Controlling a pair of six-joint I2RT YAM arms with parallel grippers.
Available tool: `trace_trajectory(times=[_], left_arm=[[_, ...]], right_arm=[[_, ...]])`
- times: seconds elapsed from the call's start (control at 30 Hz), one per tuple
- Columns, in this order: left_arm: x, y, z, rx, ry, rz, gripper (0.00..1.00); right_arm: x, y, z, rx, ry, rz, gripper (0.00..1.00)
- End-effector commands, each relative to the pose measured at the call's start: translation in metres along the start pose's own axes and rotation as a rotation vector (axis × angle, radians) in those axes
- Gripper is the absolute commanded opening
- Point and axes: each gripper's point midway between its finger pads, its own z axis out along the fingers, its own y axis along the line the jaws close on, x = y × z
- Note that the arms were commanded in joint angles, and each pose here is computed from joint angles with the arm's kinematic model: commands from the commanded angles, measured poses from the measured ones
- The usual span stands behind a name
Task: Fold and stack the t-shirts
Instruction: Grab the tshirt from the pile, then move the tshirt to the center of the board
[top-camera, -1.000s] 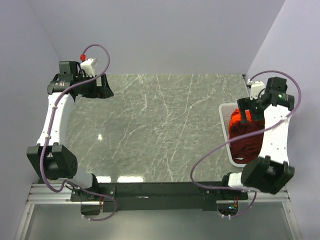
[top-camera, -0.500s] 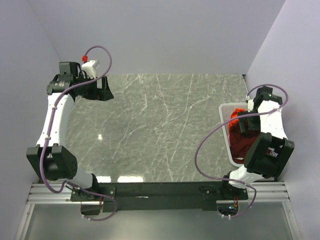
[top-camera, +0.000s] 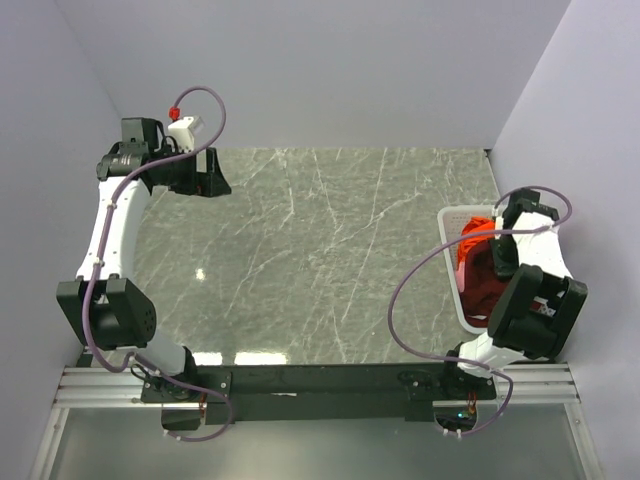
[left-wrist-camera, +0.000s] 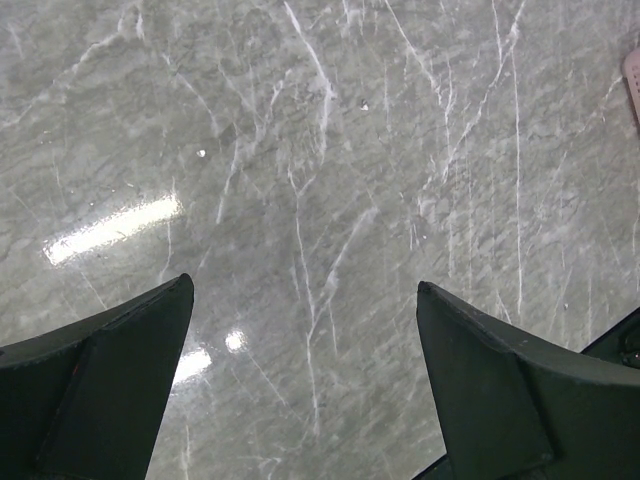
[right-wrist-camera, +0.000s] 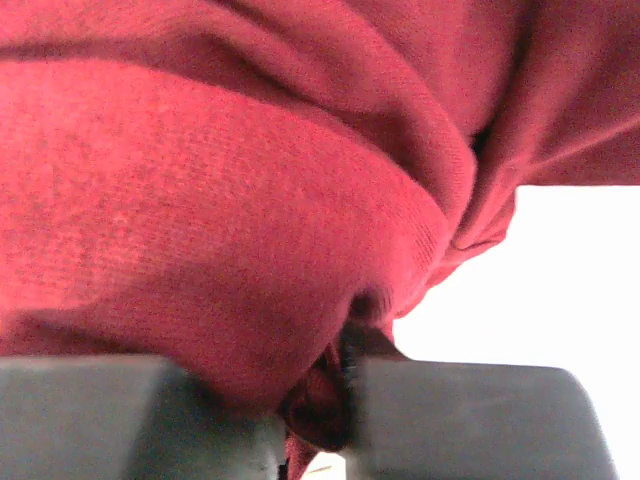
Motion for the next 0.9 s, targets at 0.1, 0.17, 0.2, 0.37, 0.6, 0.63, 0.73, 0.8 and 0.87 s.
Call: trace_trajectory(times=[0.1, 0.17, 0.2, 0.37, 0.6, 0.63, 0.73, 0.8, 0.87], left_arm=[[-0.031, -0.017, -0.014, 0.04, -0.084, 0.037, 1.0], [-0.036, -0.021, -0.017, 0.057, -0.094, 0.036, 0.99], [-0.041, -0.023, -0.019, 0.062, -0.106, 0.033, 0.99], [-0.056, -0.031, -0.03, 0.074, -0.155, 0.035, 1.0], [-0.08, -0.011, -0.045, 0.006, -0.225, -0.092, 0.99], [-0.085, 0.002, -0.052, -0.01, -0.25, -0.131, 0.99], [-0.096, 0.017, -0.066, 0.038, -0.307, -0.251, 1.0], [-0.099, 0.04, -0.078, 0.056, -0.353, -0.34, 0.99], [-0.097, 0.05, -0.087, 0.087, -0.374, -0.379, 0.99]], right_arm=[[-0.036, -0.027, -0.065, 0.02, -0.214, 0.075, 0.0], [-0.05, -0.036, -0.106, 0.021, -0.333, 0.082, 0.0], [-0.063, -0.043, -0.133, 0.028, -0.424, 0.096, 0.0], [-0.081, -0.051, -0.222, 0.011, -0.674, 0.1, 0.0], [-0.105, -0.049, -0.349, -0.05, -1.055, 0.076, 0.0], [-0.107, -0.04, -0.375, -0.066, -1.136, 0.042, 0.0], [-0.117, 0.005, -0.411, -0.155, -1.275, -0.11, 0.0], [-0.122, 0.033, -0.427, -0.192, -1.366, -0.196, 0.0], [-0.121, 0.075, -0.455, -0.255, -1.486, -0.323, 0.0]])
